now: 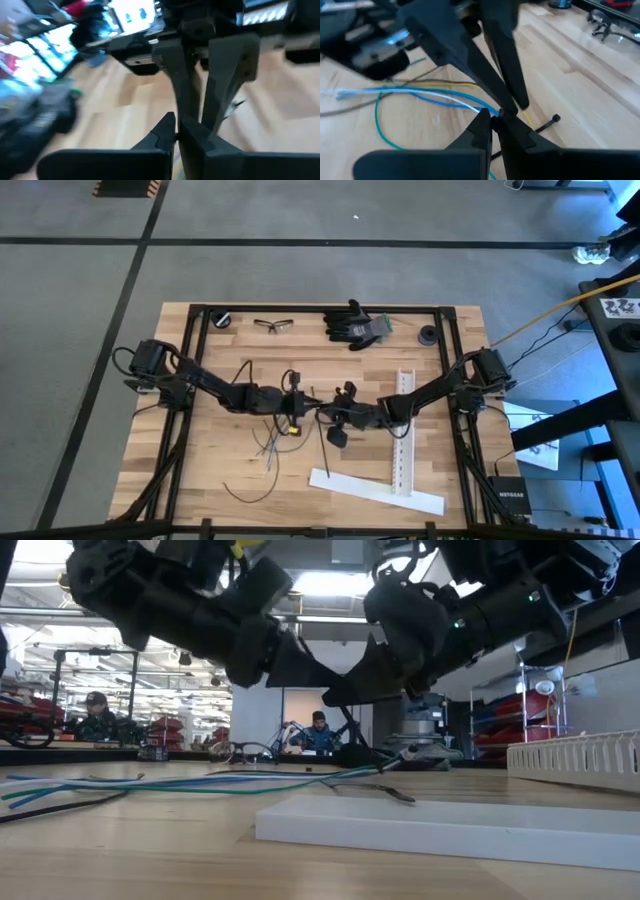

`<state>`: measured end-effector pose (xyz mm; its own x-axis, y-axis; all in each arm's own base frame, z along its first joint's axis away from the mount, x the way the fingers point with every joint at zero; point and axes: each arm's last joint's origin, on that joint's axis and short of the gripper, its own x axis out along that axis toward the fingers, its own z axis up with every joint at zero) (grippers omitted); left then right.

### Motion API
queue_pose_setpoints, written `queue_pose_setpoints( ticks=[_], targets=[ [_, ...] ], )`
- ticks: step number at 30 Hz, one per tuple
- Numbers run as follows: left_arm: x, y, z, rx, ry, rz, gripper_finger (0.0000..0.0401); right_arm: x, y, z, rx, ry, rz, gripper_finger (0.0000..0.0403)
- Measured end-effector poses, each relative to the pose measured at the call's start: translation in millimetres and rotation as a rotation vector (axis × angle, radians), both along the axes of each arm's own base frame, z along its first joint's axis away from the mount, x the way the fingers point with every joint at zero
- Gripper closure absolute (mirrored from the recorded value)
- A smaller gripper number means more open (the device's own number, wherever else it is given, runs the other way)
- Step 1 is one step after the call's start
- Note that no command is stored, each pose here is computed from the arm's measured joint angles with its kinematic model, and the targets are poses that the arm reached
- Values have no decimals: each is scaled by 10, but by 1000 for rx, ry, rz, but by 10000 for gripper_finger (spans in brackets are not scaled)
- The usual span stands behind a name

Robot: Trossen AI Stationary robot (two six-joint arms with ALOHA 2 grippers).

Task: Ziptie cables
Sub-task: Wrap the cable wires with the black zip tie

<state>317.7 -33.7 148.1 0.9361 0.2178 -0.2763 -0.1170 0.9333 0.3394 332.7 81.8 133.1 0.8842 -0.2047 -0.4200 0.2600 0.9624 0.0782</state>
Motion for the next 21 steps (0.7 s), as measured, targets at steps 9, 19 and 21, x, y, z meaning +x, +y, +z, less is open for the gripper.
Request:
queue_pose_setpoints(
  ticks=[9,19,21],
  targets=[
    [-85,143,150,248,129,216,401,-79,144,-315,157,166,52,401],
    [-194,128,417,46,32,235,400,-71,132,-180,68,93,-14,402],
    [-247,116,480,-73,24,183,400,-73,122,-116,31,73,-24,402]
  ],
)
